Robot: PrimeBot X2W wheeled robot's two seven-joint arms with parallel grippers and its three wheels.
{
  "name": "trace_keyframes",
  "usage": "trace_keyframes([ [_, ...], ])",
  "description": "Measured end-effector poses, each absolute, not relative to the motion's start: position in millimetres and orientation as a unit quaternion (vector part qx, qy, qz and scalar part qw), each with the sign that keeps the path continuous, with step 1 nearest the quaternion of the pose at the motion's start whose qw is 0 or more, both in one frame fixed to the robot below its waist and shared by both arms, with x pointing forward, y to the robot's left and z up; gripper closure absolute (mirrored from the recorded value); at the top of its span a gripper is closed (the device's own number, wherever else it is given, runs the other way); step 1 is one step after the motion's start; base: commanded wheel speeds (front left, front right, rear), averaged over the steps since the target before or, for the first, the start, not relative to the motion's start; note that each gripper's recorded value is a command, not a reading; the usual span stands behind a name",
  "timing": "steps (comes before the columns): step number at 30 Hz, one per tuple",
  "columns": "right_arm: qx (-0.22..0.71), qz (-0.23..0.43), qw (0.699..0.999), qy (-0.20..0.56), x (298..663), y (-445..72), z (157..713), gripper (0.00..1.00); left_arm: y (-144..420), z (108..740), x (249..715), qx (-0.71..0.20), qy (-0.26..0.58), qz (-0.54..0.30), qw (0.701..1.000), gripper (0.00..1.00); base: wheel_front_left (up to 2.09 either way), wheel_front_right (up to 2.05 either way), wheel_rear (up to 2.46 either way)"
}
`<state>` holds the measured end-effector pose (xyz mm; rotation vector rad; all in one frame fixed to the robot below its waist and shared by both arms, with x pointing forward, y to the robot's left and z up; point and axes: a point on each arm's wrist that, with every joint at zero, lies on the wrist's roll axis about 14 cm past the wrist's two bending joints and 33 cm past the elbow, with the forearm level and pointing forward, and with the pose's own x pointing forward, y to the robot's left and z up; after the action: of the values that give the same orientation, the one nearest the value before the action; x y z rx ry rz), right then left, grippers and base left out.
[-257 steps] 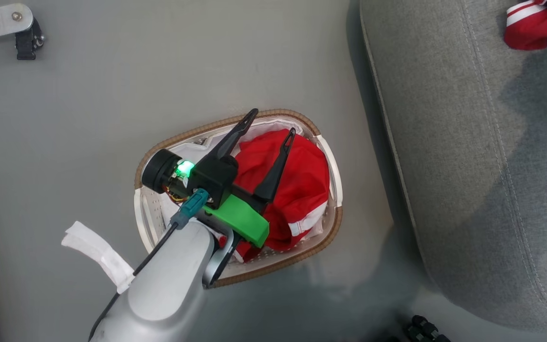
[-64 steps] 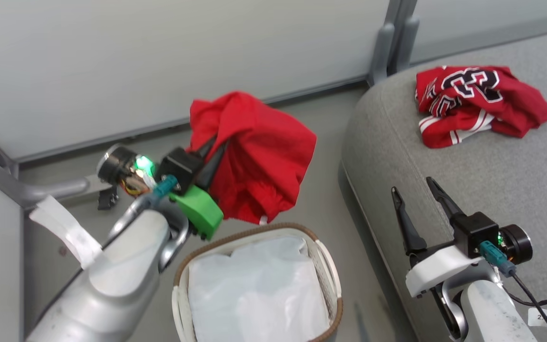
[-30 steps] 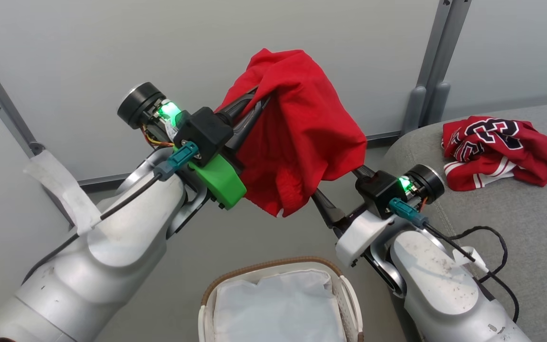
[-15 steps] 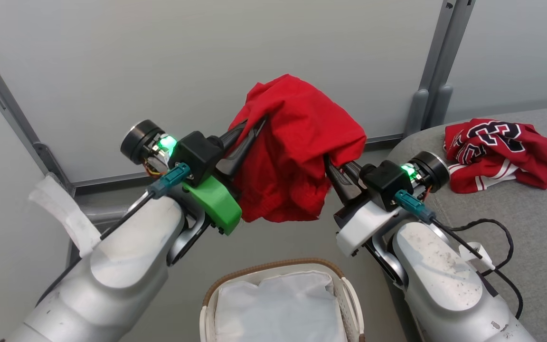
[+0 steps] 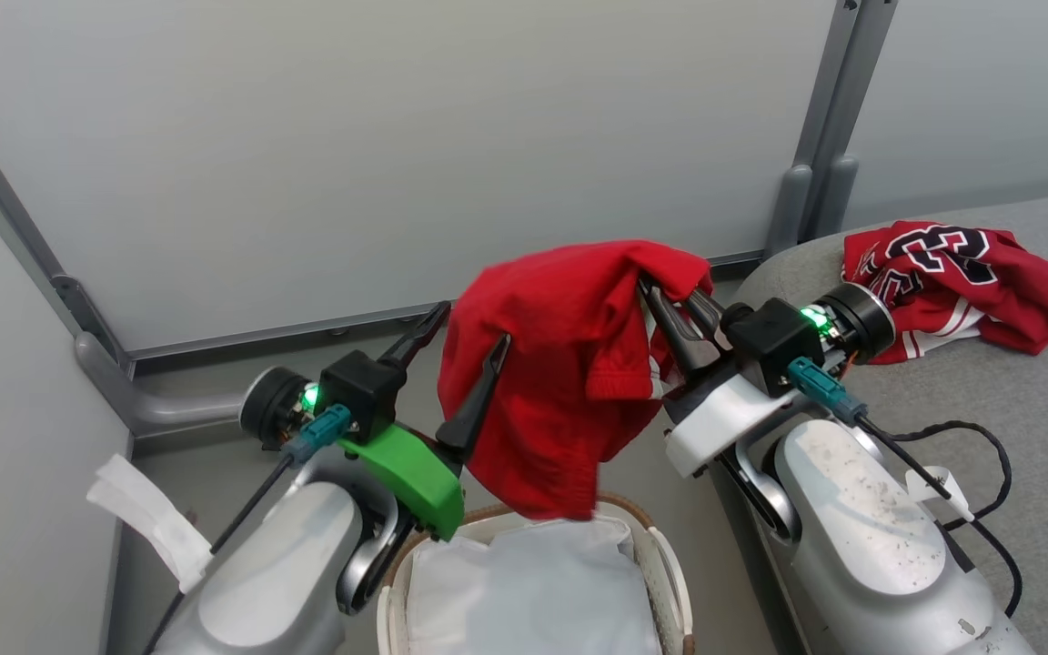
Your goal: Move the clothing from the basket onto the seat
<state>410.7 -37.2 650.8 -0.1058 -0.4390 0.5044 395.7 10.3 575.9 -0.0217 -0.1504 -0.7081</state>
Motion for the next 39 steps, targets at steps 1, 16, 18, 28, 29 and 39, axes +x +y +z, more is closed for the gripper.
trace_keyframes([
  [1, -0.053, 0.245, 0.944, -0.217, 411.2, -38.8, 651.7, 1.00, 9.6, 569.6, 393.5, -0.020, -0.066, -0.344, 0.937, 0.00, 0.00, 0.00, 0.00],
  [16, -0.057, 0.200, 0.958, -0.198, 416.0, -72.5, 635.3, 1.00, -0.7, 503.4, 367.1, -0.094, 0.017, -0.313, 0.945, 0.00, 0.00, 0.00, 0.00],
  [18, -0.059, 0.192, 0.960, -0.194, 416.3, -79.3, 632.0, 1.00, -3.0, 498.2, 365.5, -0.094, 0.023, -0.315, 0.944, 0.00, 0.00, 0.00, 0.00],
  [28, -0.073, 0.129, 0.972, -0.183, 413.7, -128.6, 625.5, 1.00, -37.8, 495.7, 362.4, -0.100, 0.027, -0.355, 0.929, 0.00, 0.00, 0.00, 0.00],
  [29, -0.075, 0.120, 0.973, -0.182, 412.7, -135.9, 624.8, 1.00, -42.9, 495.9, 362.1, -0.100, 0.027, -0.362, 0.926, 0.00, 0.00, 0.00, 0.00],
  [39, -0.093, 0.011, 0.983, -0.161, 392.5, -219.7, 615.1, 1.00, -96.8, 490.7, 349.7, -0.105, 0.042, -0.437, 0.892, 0.00, 0.00, 0.00, 0.00],
])
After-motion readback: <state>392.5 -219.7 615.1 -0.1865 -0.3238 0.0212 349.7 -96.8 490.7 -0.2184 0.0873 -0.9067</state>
